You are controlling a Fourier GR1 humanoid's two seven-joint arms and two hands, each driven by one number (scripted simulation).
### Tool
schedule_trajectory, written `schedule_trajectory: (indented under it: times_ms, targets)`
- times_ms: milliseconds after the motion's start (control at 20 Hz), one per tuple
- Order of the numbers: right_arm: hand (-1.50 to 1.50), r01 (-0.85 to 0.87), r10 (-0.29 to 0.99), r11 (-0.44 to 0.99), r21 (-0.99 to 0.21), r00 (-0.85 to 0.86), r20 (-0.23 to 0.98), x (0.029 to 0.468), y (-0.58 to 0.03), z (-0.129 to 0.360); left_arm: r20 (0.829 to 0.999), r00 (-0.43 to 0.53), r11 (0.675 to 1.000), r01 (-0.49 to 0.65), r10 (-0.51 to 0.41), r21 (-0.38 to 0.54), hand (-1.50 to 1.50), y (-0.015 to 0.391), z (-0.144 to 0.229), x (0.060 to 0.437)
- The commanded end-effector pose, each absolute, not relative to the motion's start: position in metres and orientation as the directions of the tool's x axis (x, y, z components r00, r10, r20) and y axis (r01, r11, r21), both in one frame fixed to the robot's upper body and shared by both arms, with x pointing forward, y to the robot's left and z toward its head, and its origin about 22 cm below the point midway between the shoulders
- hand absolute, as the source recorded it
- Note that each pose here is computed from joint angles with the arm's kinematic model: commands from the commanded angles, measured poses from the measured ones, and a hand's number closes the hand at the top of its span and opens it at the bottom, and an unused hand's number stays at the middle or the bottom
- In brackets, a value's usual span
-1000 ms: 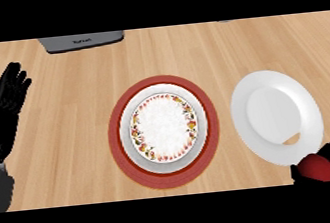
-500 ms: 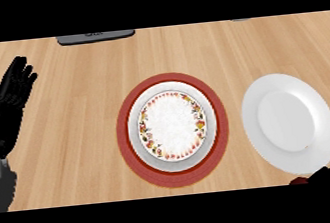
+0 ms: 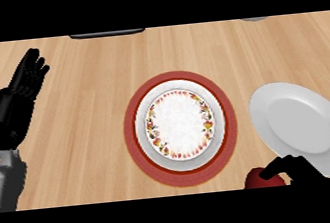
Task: Pick the tomato from the plate and place it in the plate
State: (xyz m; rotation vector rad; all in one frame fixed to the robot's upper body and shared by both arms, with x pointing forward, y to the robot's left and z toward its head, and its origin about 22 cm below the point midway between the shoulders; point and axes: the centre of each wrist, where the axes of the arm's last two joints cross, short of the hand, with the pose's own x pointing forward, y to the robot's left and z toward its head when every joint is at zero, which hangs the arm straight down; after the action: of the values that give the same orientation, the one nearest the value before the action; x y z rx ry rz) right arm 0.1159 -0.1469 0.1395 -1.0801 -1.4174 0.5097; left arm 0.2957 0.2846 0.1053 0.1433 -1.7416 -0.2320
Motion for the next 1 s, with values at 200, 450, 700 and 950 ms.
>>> schedule_trajectory:
  times_ms: [200,450,700,950]
  targets:
    - [1.50,0.308,0.769,0.556,-0.772,0.161,0.618,0.174,-0.086,0.166,0.954,-0.198,0.970,0.045,-0.224,0.237,0.00,0.276,0.105,0.297]
    - [1.50,0.270,0.761,0.558,-0.785,0.210,0.614,0.229,-0.073,0.153,0.956,-0.192,0.971,0.043,-0.221,0.233,0.00,0.276,0.097,0.300]
    - [1.50,0.255,0.791,0.492,-0.833,0.268,0.549,0.281,-0.060,0.134,0.952,-0.214,0.972,0.037,-0.220,0.233,0.00,0.271,0.105,0.306]
    - [1.50,0.165,0.823,0.462,-0.872,0.286,0.490,0.306,-0.052,0.106,0.952,-0.216,0.970,0.062,-0.215,0.234,0.00,0.280,0.109,0.298]
